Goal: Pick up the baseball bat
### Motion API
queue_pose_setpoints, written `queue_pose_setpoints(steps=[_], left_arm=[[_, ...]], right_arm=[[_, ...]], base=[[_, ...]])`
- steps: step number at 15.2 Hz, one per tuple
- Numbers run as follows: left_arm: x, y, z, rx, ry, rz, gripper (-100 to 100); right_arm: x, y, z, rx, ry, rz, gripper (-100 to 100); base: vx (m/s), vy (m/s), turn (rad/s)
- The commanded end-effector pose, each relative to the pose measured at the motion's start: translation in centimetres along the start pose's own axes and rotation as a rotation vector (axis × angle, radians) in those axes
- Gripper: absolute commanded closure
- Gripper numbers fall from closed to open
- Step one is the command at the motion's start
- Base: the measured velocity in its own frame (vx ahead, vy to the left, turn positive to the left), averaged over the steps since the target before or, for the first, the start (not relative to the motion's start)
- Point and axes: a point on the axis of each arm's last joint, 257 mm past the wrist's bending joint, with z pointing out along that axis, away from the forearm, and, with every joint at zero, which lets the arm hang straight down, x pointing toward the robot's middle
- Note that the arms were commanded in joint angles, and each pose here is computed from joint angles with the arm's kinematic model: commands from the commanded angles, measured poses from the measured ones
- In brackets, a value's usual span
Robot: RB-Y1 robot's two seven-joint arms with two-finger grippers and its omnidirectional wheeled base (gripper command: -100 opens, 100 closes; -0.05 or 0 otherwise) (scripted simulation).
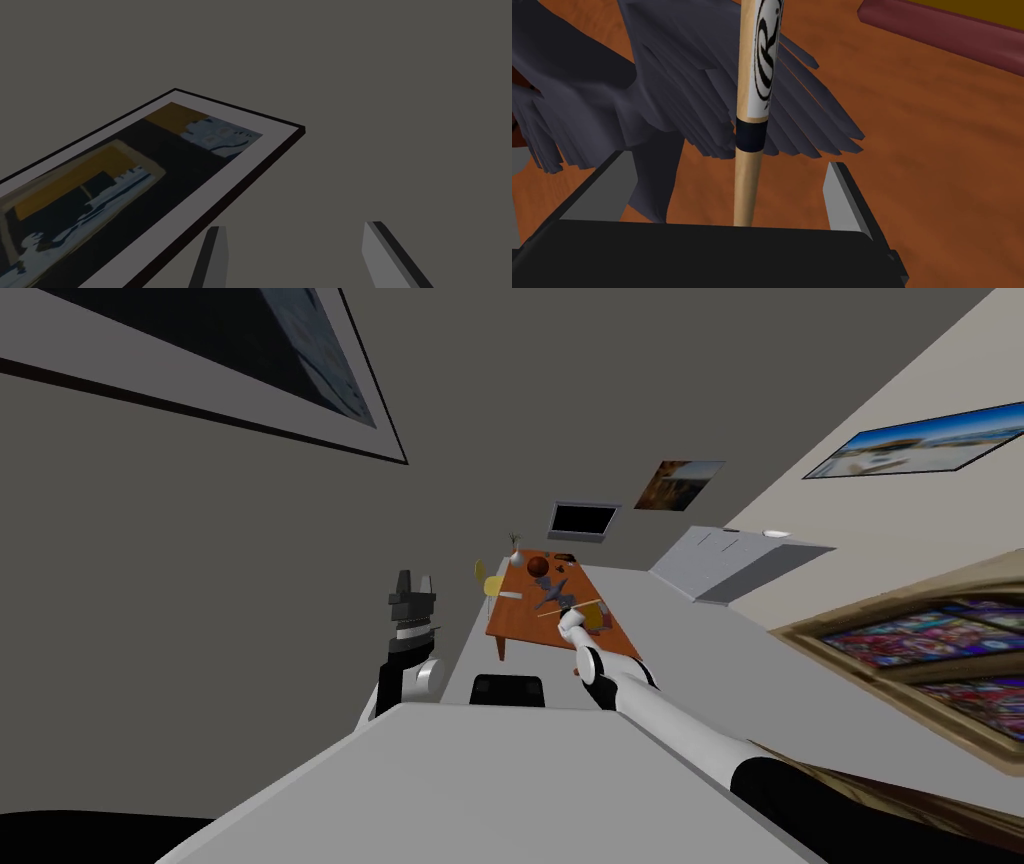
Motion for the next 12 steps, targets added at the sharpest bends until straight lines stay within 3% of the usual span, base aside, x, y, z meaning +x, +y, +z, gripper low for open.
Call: queue_pose_setpoints(steps=[1, 4, 7, 8, 12], left_arm=[[0.0, 0.0, 0.0, 0.000, 0.000, 0.000, 0], [0.0, 0.0, 0.0, 0.000, 0.000, 0.000, 0], [0.0, 0.0, 0.0, 0.000, 0.000, 0.000, 0], [0.0, 0.0, 0.0, 0.000, 0.000, 0.000, 0], [0.0, 0.0, 0.0, 0.000, 0.000, 0.000, 0]], right_arm=[[0.6, 1.6, 0.1, -0.009, 0.009, 0.007, -100], [0.9, 2.7, 0.1, -0.015, 0.015, 0.011, -100], [0.9, 2.6, 0.1, -0.015, 0.015, 0.008, -100], [0.9, 2.7, 0.1, -0.015, 0.015, 0.010, 100], [0.9, 2.7, 0.1, -0.017, 0.016, 0.012, 100]], base=[[0.051, -0.014, 0.095], [0.117, -0.018, 0.099], [0.036, -0.009, -0.006], [0.000, 0.000, 0.000], [-0.001, 0.000, -0.004]])
